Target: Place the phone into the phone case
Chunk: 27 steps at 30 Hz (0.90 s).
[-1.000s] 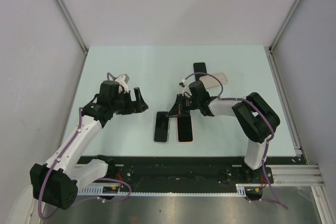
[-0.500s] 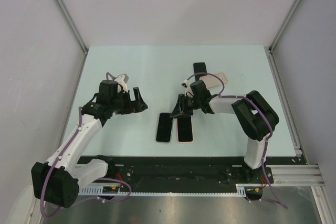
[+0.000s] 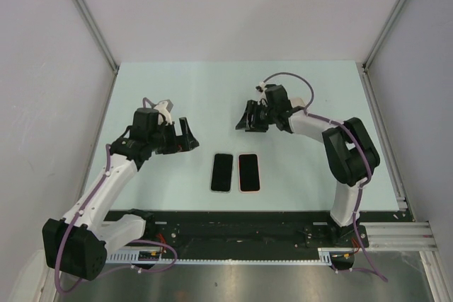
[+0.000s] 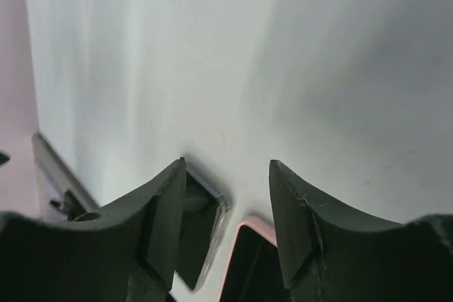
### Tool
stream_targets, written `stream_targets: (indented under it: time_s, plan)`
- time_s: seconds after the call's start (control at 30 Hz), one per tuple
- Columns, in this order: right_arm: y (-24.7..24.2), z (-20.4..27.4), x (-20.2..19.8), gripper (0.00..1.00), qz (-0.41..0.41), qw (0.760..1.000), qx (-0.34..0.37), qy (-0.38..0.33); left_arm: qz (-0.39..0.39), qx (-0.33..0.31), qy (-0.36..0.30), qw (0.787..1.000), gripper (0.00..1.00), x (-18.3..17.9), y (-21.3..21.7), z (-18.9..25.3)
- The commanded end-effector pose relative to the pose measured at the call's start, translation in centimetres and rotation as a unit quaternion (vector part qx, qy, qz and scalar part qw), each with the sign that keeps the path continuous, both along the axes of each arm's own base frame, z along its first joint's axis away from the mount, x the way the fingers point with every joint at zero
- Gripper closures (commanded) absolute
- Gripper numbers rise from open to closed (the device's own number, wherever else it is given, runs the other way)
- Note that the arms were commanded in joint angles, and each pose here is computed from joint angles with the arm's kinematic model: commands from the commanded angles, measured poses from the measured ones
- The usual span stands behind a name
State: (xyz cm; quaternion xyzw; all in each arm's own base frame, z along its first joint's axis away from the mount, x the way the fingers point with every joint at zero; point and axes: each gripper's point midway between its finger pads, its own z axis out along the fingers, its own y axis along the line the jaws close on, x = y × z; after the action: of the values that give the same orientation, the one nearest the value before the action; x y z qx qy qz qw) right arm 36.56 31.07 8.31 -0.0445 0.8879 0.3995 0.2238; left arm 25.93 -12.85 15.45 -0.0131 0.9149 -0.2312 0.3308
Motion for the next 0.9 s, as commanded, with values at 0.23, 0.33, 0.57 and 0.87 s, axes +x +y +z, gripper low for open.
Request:
stream_targets:
  time_s: [0.23,0.33,0.57,0.87]
  plan:
    - [-8.5,0.1,12.6,0.4,-0.123,0.945,-0.263,-0.149,-0.011,-0.003,-0.011,1.0,0.0,0.3,-0.1,0.2]
    - [-9.3,-1.1,14.7,0.32,-0.123,0.927,-0.322,-0.148,-0.011,-0.003,-0.01,1.0,0.0,0.3,-0.2,0.1]
    - [-11.5,-1.2,18.2,0.05,-0.143,0.902,-0.376,-0.155,-0.013,-0.004,-0.005,1.0,0.0,0.4,-0.2,-0.1]
    - [-12.0,-2.4,20.8,0.0,-0.122,0.921,-0.343,-0.139,-0.012,-0.006,0.005,1.0,0.0,0.6,-0.2,-0.6]
